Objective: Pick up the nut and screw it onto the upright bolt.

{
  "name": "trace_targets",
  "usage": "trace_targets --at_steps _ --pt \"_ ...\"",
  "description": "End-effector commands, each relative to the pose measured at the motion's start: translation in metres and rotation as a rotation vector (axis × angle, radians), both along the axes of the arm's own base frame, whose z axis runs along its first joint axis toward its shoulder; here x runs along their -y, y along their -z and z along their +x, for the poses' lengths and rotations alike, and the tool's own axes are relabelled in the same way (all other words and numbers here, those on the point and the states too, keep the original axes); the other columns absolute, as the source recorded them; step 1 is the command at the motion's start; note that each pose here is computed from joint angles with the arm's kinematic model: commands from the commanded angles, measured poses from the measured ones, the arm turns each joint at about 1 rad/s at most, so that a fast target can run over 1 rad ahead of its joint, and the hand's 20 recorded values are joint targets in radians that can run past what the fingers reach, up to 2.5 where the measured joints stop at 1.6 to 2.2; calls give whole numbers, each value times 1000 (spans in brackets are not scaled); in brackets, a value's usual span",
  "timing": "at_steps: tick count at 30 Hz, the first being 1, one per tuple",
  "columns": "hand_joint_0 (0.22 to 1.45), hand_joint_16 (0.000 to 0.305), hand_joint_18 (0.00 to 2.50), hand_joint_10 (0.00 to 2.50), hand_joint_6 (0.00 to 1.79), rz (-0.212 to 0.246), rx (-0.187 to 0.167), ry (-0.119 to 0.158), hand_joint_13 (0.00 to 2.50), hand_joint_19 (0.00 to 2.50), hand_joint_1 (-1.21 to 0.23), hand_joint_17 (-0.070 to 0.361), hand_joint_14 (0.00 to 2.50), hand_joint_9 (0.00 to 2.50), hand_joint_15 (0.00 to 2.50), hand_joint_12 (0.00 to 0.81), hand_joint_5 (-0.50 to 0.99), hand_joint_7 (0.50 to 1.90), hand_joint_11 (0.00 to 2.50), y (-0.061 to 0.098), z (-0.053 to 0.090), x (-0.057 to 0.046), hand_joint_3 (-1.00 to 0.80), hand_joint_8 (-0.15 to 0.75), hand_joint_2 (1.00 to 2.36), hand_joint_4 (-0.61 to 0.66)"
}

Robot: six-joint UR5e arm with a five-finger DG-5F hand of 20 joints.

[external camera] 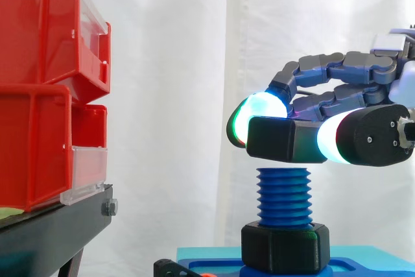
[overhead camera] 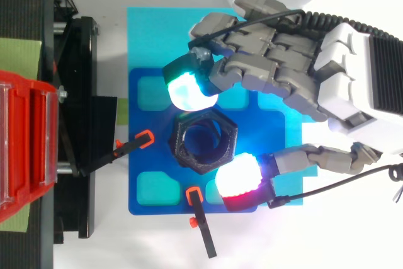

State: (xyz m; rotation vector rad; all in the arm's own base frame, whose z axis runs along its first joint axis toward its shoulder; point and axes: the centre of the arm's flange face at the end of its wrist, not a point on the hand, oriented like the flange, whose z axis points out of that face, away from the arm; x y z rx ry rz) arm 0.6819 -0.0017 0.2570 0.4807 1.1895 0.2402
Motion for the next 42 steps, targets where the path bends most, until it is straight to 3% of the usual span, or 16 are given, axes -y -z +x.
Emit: trace_targets --at_steps 1,6,11,24,26,29,42 --pt "535 46 314 0 504 -1 0 0 430 0 -677 104 0 427 0 372 -199 1026 0 0 0 0 -500 300 1000 275" --pt "534 46 314 0 504 0 1 0 430 0 -678 105 0 430 0 372 -199 1026 0 -1 0 -2 -500 300 1000 274" --pt "533 47 315 0 504 7 -7 17 431 0 -676 105 0 432 0 372 -199 1026 0 1 -1 -4 -500 299 1000 278" --pt "533 46 312 0 504 7 -5 17 432 0 -669 104 0 432 0 371 -199 1027 0 1 -1 -4 -500 298 1000 274" --pt "532 46 314 0 504 5 -17 20 433 0 -668 104 0 432 0 372 -199 1022 0 11 1 -4 -500 298 1000 274" --pt "532 46 314 0 504 7 -17 21 431 0 -666 104 0 432 0 371 -199 1022 0 11 1 -2 -500 299 1000 274" --pt "532 46 311 0 504 6 -18 21 432 0 -662 104 0 433 0 372 -199 1026 0 11 1 -7 -500 301 1000 274"
